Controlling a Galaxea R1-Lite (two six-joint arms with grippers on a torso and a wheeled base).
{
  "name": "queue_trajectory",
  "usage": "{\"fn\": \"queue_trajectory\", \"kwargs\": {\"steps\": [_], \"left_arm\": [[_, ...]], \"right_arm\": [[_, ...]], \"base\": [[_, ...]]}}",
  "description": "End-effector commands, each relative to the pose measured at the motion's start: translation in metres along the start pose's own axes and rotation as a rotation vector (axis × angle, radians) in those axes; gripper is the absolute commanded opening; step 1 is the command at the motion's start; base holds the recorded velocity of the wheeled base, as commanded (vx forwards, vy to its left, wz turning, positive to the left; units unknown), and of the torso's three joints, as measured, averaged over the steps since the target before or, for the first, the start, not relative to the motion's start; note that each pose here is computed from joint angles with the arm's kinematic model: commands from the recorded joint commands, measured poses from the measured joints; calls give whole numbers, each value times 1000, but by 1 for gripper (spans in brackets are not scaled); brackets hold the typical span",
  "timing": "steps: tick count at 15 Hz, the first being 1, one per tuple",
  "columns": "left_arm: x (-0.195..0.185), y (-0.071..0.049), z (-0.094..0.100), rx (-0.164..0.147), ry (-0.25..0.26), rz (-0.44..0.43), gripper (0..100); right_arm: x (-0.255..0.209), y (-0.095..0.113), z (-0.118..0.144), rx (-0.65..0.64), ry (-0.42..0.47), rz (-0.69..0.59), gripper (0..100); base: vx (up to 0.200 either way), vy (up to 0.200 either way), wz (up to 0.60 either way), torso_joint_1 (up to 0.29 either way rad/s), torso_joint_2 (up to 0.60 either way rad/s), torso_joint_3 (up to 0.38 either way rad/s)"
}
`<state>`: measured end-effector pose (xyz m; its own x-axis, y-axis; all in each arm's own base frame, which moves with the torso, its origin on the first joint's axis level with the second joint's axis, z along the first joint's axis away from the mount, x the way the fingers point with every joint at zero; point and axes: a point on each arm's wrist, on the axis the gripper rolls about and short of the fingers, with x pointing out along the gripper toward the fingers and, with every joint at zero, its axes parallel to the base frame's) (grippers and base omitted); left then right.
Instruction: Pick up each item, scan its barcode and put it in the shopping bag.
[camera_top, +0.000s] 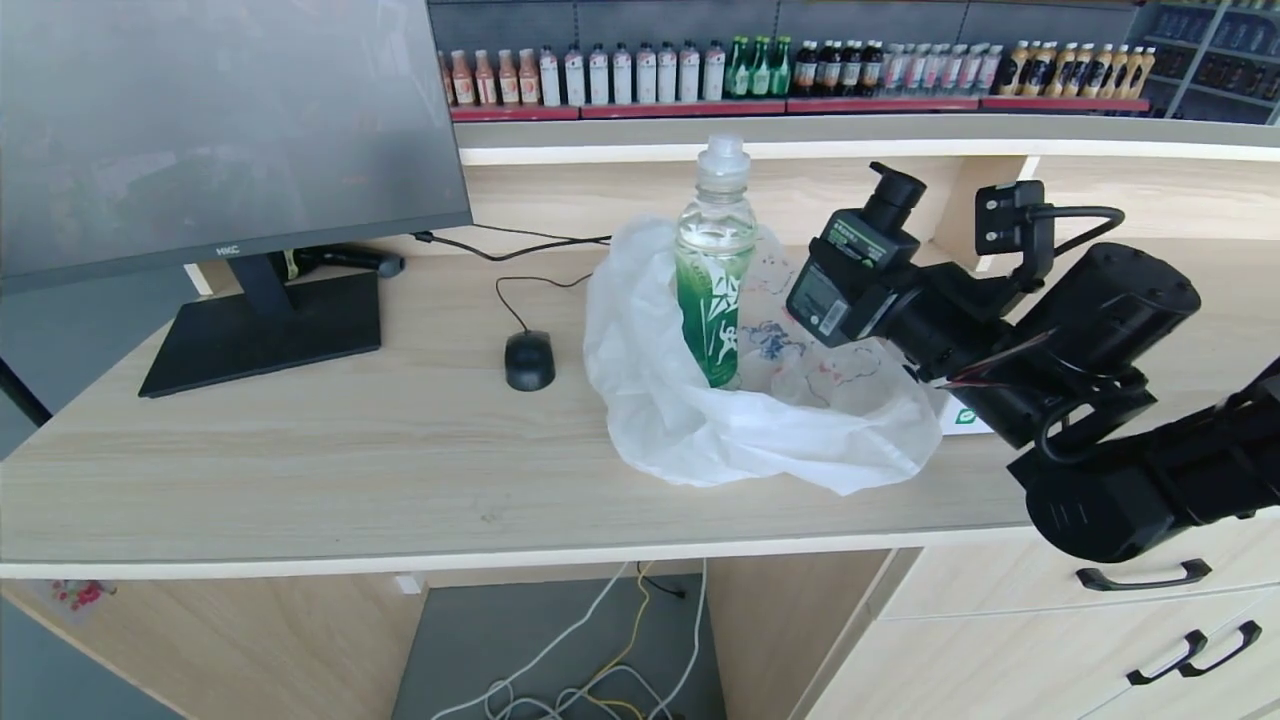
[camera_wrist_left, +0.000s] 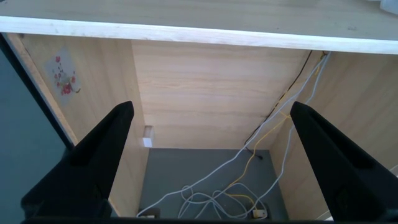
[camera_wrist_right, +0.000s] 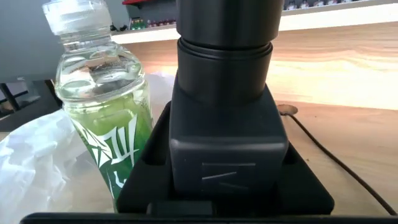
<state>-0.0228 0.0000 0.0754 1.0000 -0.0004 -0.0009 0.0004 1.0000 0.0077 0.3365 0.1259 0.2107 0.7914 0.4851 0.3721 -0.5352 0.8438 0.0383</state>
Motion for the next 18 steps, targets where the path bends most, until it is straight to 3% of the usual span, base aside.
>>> {"fn": "queue_trajectory", "kwargs": {"steps": [1,18], "left_arm": [[0,0,0,0,-1,0,100],[0,0,0,0,-1,-1,100]], "right_arm": [[3,1,-16,-5,37,6,0],[-9,20,-70,-99,183,59,0]], "base": [[0,0,0,0,0,0],[0,0,0,0,0,0]]}}
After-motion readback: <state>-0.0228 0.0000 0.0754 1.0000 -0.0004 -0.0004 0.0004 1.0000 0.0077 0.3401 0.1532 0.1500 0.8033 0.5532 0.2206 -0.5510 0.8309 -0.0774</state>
